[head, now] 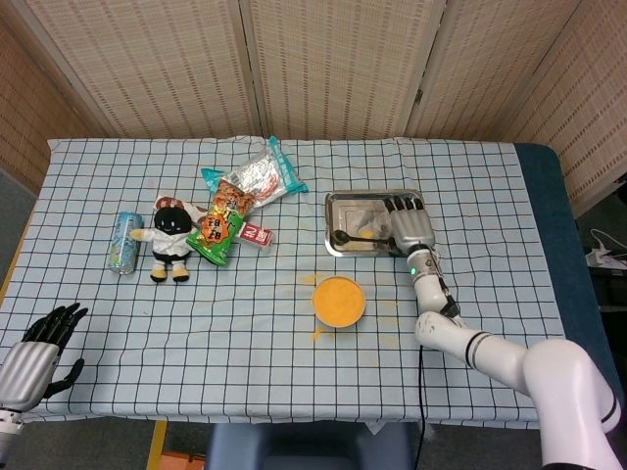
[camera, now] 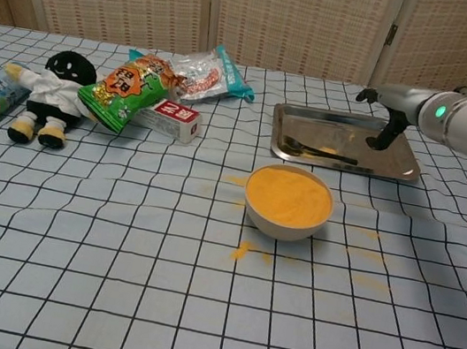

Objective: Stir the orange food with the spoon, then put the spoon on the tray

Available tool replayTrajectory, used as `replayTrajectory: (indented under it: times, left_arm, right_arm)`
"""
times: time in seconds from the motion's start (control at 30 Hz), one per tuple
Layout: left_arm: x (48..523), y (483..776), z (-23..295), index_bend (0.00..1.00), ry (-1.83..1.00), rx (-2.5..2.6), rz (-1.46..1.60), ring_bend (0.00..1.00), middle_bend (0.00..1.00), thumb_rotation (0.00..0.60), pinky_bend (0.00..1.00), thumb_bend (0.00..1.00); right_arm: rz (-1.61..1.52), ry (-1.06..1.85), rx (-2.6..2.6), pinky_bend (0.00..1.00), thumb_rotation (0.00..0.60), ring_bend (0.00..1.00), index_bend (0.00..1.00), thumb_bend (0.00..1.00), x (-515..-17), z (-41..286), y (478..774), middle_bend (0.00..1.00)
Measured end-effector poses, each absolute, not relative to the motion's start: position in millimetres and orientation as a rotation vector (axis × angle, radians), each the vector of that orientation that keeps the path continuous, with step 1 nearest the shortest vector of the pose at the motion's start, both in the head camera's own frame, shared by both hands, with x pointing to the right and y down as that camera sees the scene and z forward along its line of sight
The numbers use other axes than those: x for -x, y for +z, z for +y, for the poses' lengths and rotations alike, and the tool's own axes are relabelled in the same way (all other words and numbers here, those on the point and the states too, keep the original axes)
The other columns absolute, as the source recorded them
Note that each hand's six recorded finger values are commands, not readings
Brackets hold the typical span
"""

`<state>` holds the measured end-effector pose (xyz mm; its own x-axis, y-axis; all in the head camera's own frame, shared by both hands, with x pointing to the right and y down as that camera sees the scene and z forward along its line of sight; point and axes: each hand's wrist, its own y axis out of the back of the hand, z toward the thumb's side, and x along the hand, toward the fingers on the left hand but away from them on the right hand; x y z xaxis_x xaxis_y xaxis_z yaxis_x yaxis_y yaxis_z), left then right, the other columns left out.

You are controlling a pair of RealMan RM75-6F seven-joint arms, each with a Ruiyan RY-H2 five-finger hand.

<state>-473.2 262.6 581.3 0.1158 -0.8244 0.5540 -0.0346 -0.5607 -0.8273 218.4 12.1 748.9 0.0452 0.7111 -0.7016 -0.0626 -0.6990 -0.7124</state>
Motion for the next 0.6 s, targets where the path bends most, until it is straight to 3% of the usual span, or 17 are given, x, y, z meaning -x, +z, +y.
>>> replayTrajectory:
  times: [0.2, 0.43, 0.6]
  left_arm:
    - [472.8, 573.3, 260.7, 0.0, -1.474, 1.703, 0.88, 0.0, 0.0, 0.6, 0.14, 0.43]
    - [471.4, 574.2, 260.2, 0.0, -1.452, 1.666, 0.882, 0.0, 0.0, 0.6, 0.13, 0.43]
    - [469.8, 575.3, 261.1, 0.0, -1.45, 1.648, 0.879, 0.0, 0.0, 0.6, 0.13, 0.43]
  right_arm:
    - [-0.72, 1.546, 1.685, 0.0, 0.6, 0.0, 0.0, 0.4, -235.7, 58.9, 686.6, 0.0]
    - [-0.866, 1.492, 1.443, 0.0, 0.6, 0.0, 0.0, 0.4, -322.0, 146.1, 613.6, 0.0]
    - [-0.926, 1.554, 1.347, 0.0, 0.6, 0.0, 0.0, 0.4, -373.4, 210.7, 588.0, 0.0]
